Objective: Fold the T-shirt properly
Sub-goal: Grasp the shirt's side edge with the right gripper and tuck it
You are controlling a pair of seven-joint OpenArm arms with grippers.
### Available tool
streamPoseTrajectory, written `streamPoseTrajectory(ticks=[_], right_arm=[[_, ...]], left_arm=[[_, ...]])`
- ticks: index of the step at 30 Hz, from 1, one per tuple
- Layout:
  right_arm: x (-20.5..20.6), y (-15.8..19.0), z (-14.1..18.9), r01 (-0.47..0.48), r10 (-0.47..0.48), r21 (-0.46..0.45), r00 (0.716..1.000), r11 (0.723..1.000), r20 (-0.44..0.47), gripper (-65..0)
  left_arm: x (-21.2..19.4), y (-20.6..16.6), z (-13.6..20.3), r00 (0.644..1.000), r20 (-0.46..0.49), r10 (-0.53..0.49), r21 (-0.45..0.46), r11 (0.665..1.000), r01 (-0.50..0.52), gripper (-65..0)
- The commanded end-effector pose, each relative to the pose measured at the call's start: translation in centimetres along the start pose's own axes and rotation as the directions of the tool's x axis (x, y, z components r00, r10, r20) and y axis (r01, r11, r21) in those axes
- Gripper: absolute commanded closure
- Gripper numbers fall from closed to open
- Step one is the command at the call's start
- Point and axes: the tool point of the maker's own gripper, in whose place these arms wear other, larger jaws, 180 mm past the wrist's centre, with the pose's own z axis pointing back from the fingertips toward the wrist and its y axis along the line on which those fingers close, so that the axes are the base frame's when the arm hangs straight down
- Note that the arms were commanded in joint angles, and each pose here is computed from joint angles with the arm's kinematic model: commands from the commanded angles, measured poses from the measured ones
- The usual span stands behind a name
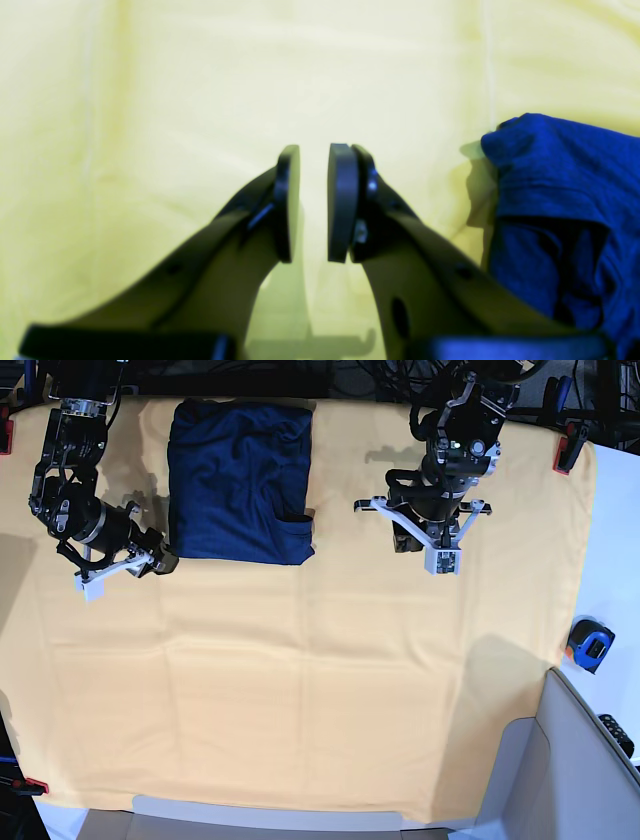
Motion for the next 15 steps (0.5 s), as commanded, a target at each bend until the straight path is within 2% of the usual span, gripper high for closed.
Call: streamPoseTrajectory(ticks=[1,12,15], right_arm=[[0.8,0.3,0.5,-0.019,0.019,0.007,1.0,1.0,0.024,-25.8],[0.6,-0.9,0.9,-0.027,0.027,-0.026,1.0,0.999,0.01,-25.8],[-0.1,-1.8,0.3,0.001,-0.002,-0.034,1.0,0.999,-0.014,-25.8]], left_arm=[[1.2,0.1,0.3,0.999,0.043,-0.006,0.001,1.0,0.006,-10.6],[1.1,0.0,0.2,0.999,0.042,-0.008,-0.001,1.0,0.008,-10.6],[1.1,0.0,0.2,0.999,0.042,-0.008,-0.001,1.0,0.008,-10.6]])
